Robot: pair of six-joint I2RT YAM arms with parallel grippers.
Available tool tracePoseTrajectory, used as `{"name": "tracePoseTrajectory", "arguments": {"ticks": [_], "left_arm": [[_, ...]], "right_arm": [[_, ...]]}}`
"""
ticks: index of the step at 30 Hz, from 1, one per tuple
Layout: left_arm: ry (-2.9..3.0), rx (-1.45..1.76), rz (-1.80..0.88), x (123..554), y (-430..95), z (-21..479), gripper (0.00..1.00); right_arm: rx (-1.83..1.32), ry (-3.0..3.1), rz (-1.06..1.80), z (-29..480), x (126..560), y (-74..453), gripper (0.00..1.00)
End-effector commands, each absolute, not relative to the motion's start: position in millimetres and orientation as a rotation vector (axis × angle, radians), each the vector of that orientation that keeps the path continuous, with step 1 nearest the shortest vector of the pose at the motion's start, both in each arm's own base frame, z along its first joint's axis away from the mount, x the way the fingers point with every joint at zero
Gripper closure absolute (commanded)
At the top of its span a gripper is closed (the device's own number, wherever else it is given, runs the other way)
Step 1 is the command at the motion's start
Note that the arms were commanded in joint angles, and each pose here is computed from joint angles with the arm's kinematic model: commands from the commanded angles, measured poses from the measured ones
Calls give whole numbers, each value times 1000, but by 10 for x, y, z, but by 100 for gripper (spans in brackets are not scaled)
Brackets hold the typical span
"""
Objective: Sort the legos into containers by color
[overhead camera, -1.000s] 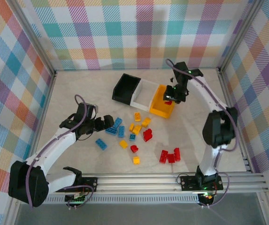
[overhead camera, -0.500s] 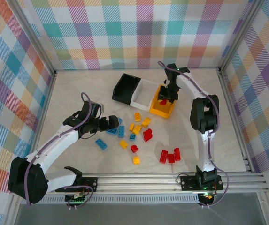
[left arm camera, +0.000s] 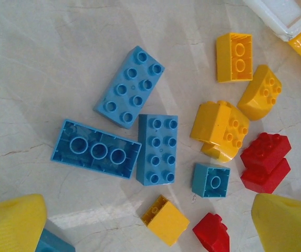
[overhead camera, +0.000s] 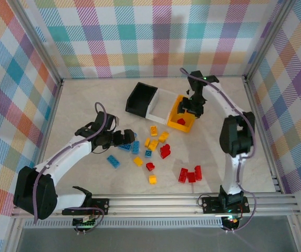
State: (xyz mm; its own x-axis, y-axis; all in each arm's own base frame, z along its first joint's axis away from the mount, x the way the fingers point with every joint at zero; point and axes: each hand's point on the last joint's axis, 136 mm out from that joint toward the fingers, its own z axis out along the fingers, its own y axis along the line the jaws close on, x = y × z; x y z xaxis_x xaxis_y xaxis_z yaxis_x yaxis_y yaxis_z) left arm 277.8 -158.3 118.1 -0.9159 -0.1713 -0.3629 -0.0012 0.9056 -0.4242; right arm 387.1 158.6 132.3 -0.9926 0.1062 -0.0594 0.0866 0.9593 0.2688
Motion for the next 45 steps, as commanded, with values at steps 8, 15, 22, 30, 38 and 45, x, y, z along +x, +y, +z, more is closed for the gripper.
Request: {"name": "tracePoseTrajectory", "arguments": {"ticks": [8,15,22,30,38,45], "left_arm": [[2646,26,-700,2823,-1884,1305,0],[2663,107,-710,2775,-2073,1287,0],[2676,133,-704,2698,-2125,1263,0],[2678,129,-686,2643,-2070,1265,0],[2680,125,-674,2646,-2058,1264,0],[2686,110,-674,2623,-2042,1233,0]], "right_arm": [[202,3147,354,1390,2554,1269,43],[207,3265,288,1073,1894,1243,45],[250,3343,236,698,1584,1181,49],[286,3387,94,467,1572,1081,52],[306,3426,49,228,1572,1077,53],[279,3435,-31,113,1587,1011,58]]}}
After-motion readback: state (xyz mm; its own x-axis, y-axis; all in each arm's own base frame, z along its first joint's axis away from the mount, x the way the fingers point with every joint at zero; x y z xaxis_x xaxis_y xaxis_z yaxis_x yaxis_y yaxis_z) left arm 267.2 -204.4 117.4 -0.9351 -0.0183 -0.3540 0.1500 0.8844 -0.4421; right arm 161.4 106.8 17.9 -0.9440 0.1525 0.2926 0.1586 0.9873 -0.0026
